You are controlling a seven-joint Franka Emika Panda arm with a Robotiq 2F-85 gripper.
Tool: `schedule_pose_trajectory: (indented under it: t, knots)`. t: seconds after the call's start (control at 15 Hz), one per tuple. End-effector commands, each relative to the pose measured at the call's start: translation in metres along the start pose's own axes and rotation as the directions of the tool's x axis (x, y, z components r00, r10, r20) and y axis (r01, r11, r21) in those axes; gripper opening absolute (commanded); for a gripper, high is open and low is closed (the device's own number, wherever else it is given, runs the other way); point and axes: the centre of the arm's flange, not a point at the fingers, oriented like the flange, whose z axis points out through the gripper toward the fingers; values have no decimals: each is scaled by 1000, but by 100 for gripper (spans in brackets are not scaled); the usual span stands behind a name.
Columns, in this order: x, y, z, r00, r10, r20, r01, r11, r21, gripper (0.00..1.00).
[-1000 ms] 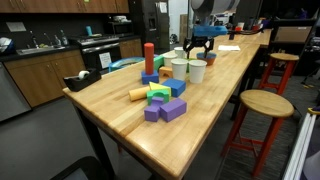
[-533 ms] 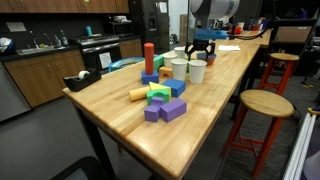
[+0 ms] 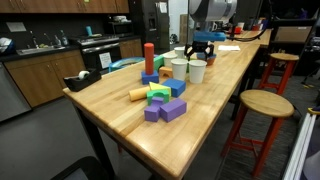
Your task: Put the bowls together
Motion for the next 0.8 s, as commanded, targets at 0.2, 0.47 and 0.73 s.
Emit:
schedule_pose_trajectory:
  t: [0.2,0.47,0.73]
  knots:
    - [7,2,11,999,3,34,-3,1000,-2,55]
    - [7,3,11,999,4,33,-4,1000,-2,31]
    - [8,3,9,1000,4,28,-4,1000,-3,27]
